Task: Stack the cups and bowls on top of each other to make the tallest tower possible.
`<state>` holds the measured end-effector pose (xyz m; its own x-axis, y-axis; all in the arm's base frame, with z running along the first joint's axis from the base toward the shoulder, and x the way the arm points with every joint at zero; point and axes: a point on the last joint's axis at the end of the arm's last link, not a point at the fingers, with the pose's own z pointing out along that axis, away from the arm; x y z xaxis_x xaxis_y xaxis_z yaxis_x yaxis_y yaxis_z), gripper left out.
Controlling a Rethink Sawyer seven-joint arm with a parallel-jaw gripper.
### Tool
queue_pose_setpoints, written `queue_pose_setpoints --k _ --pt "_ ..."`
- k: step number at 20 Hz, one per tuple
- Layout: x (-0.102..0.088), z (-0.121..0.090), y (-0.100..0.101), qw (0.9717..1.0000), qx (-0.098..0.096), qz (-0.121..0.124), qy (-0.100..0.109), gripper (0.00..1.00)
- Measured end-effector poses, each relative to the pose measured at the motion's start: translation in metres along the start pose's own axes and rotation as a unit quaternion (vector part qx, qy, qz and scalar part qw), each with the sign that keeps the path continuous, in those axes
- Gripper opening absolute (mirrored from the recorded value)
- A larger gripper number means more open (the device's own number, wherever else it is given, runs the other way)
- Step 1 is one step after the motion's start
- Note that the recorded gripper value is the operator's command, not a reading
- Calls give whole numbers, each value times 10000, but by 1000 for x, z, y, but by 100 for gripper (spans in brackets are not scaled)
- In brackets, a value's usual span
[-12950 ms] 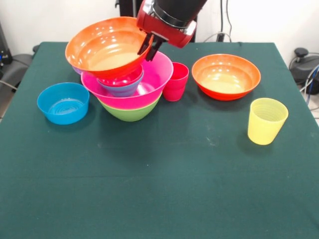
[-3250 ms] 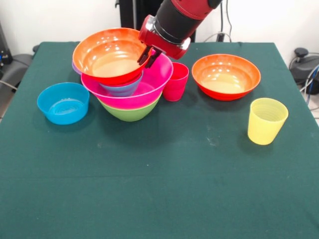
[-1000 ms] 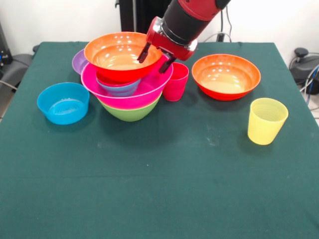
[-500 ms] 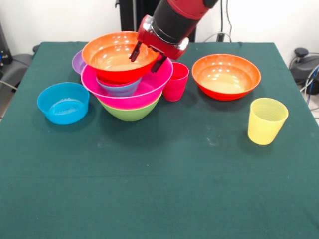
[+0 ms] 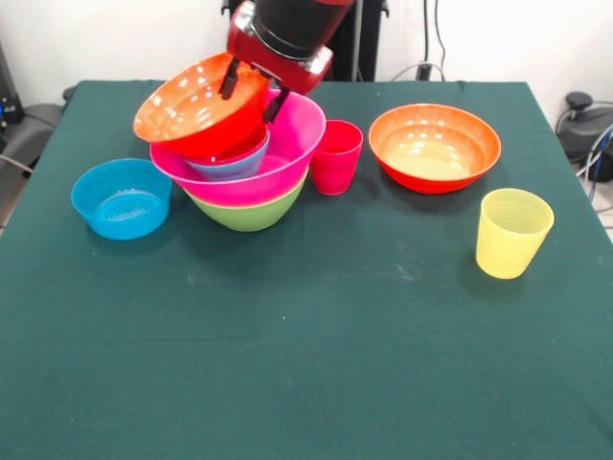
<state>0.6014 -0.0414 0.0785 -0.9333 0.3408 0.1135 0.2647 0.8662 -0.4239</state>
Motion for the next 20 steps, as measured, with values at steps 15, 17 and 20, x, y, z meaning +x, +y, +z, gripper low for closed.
queue_pose_setpoints --k 15,17,20 --pt "-12 -13 -3 9999 -82 55 78 100" --pt "-13 -15 -1 9999 -83 36 46 100" --pt "-17 -19 4 10000 -84 4 -22 100"
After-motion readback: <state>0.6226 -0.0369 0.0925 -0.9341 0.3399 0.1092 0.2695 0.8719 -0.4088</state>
